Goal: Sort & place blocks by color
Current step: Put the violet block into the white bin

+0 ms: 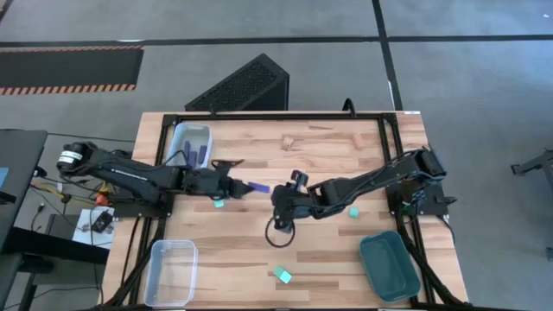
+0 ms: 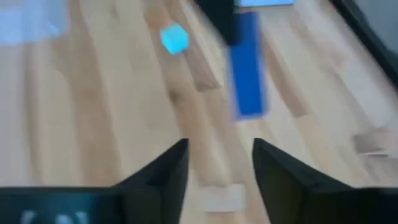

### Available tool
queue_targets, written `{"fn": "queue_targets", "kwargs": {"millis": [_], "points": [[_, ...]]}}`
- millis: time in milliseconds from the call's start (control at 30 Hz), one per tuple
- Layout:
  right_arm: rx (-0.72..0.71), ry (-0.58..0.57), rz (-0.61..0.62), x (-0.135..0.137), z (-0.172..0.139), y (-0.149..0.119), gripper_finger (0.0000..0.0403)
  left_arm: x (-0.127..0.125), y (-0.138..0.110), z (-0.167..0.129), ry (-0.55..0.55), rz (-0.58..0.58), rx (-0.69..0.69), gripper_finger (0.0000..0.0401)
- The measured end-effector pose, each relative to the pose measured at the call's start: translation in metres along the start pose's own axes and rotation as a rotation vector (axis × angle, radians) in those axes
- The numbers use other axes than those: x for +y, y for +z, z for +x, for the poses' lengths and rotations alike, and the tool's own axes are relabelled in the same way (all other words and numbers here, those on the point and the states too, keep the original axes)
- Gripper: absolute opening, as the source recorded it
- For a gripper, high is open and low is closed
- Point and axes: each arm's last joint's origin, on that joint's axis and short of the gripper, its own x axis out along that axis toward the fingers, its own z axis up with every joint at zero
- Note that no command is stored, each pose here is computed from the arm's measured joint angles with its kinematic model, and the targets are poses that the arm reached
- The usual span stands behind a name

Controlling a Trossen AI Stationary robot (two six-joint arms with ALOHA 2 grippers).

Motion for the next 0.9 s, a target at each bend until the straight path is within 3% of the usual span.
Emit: {"fn": "queue_targets", "kwargs": {"millis": [133,300,433,667,900], "points": [[0.033,-0.012,0.029,-0.001,-0.014,-0.004,0.0243,0.019,0.02,-0.02,0.168,-0.007,-0.015,0.0024],[0.036,-0.006,0.057,0.002,-0.031,-0.008,0.0245,0.04,0.048,-0.057,0.298,-0.023,-0.131,0.0024],[0.076,-0.033,0.05,0.002,-0.032,-0.026,0.0243,0.054,0.063,-0.079,0.39,-0.064,-0.23,0.0023],[0.124,0.109,0.198,-0.003,0.001,-0.071,0.0243,0.067,0.08,-0.082,0.459,-0.055,-0.247,0.0023],[0.098,0.191,0.298,-0.009,-0.002,-0.092,0.0243,0.093,0.086,-0.082,0.709,-0.016,-0.151,0.0024]]}}
